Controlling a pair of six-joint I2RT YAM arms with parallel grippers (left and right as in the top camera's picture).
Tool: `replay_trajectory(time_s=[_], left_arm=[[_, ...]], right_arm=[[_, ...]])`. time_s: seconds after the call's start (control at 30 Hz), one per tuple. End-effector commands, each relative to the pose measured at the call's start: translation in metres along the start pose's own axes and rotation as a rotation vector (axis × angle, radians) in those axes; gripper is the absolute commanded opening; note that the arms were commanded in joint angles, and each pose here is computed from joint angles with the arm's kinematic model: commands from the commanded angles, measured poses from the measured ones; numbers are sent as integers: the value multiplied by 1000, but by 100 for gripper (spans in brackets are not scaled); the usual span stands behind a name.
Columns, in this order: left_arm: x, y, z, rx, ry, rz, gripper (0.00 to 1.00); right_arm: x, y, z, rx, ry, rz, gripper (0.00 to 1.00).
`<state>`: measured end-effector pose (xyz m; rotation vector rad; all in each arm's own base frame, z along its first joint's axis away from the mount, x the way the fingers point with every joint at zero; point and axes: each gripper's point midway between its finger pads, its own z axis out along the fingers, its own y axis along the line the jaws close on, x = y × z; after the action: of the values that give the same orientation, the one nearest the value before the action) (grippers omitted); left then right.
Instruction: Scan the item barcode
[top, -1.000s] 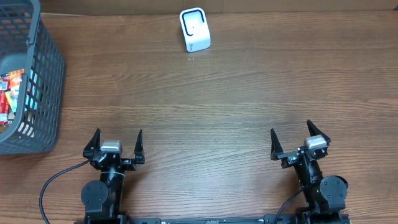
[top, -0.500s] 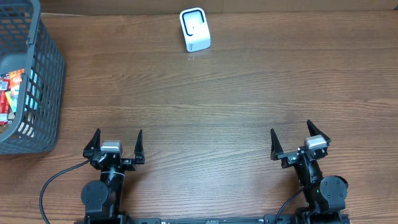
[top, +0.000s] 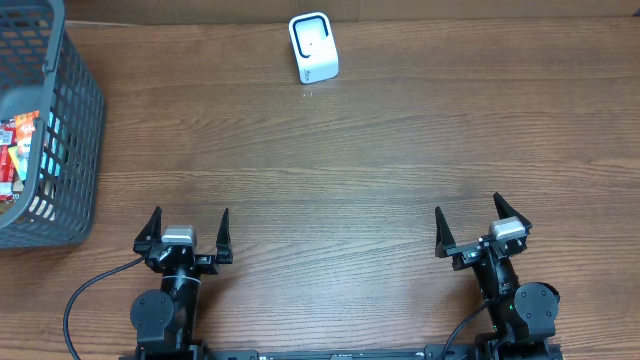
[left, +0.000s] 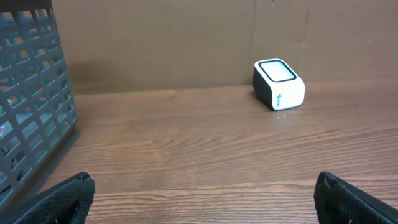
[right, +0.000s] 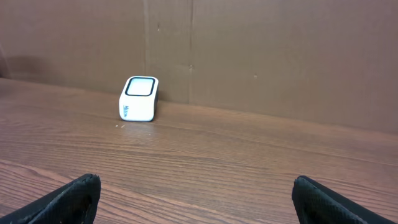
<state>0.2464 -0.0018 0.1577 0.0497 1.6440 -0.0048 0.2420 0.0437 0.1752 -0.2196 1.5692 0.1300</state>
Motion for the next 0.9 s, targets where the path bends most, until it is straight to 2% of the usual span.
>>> replay_trajectory(time_s=[0.0, 0.87], left_arm=[[0, 0, 0, -1, -3, 16, 100], [0, 1, 0, -10, -3, 17, 100]], right_arm=[[3, 0, 0, -2, 0, -1, 100], [3, 0, 0, -2, 0, -1, 100]])
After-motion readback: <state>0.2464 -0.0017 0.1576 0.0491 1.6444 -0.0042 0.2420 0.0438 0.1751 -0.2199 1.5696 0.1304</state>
